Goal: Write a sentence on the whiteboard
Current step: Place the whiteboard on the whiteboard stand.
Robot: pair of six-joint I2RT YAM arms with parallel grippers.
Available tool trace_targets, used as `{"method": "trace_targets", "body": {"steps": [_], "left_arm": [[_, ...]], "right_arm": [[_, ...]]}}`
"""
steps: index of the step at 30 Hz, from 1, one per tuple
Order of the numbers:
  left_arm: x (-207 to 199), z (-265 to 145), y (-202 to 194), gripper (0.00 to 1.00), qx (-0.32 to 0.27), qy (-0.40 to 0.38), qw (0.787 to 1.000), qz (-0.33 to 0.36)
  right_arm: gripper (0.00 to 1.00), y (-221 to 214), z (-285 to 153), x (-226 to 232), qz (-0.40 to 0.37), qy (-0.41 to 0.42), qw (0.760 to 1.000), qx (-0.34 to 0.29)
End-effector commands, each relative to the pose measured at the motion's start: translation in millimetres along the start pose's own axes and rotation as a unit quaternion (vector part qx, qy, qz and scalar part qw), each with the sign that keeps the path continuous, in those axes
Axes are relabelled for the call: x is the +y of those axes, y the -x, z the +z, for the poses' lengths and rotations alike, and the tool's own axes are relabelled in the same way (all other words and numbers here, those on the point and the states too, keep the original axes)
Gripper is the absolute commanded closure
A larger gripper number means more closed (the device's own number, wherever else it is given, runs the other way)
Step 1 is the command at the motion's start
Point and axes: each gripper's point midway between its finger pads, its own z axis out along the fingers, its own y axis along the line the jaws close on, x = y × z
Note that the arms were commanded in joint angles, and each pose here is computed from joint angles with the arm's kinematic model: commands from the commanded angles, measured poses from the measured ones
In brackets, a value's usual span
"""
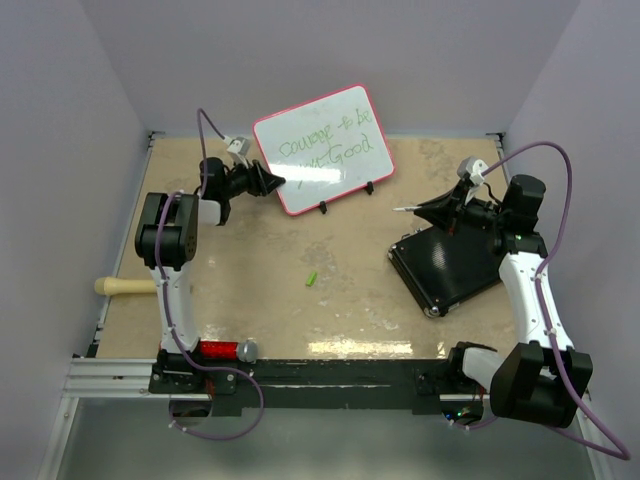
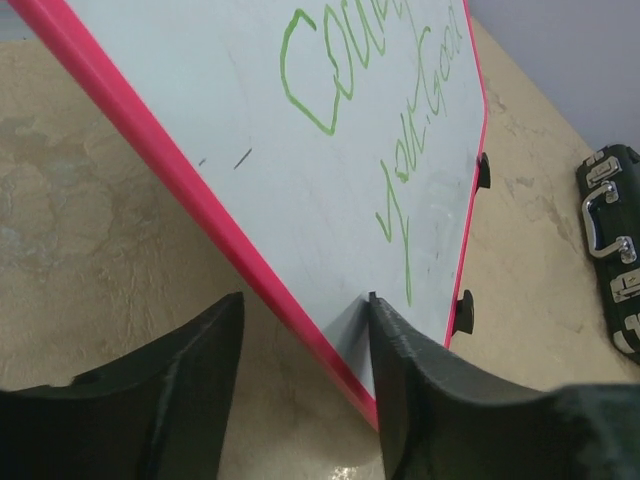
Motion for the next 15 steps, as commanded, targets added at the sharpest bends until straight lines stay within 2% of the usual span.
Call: {"method": "trace_targets", "body": {"steps": [1, 8, 9, 11, 12, 15], "left_arm": [[3, -6, -3, 0.39, -0.007, 0.005, 1.000, 0.021], [-17, -7, 15, 0.20, -0.028, -0.030, 0.999, 0.022], [-19, -8, 17, 0.14, -0.028, -0.036, 0.999, 0.023], [-24, -9, 22, 0.11, -0.031, -0.041, 0.998, 0.026], [-24, -11, 21, 0.02, -0.029, -0.040, 0.998, 0.025], [-29, -17, 20, 0.00, -0.024, -0.040, 0.999, 0.020]], "right_arm": [[1.00, 8, -2, 5, -0.020, 0.010, 1.000, -0.010], [1.00, 8, -3, 5, -0.022, 0.008, 1.000, -0.010], [1.00, 8, -3, 5, -0.022, 0.008, 1.000, -0.010], [1.00, 9, -3, 5, -0.023, 0.008, 1.000, -0.010], [1.00, 9, -3, 4, -0.023, 0.006, 1.000, -0.010], [1.00, 9, -3, 5, -0.025, 0.006, 1.000, -0.010]]}}
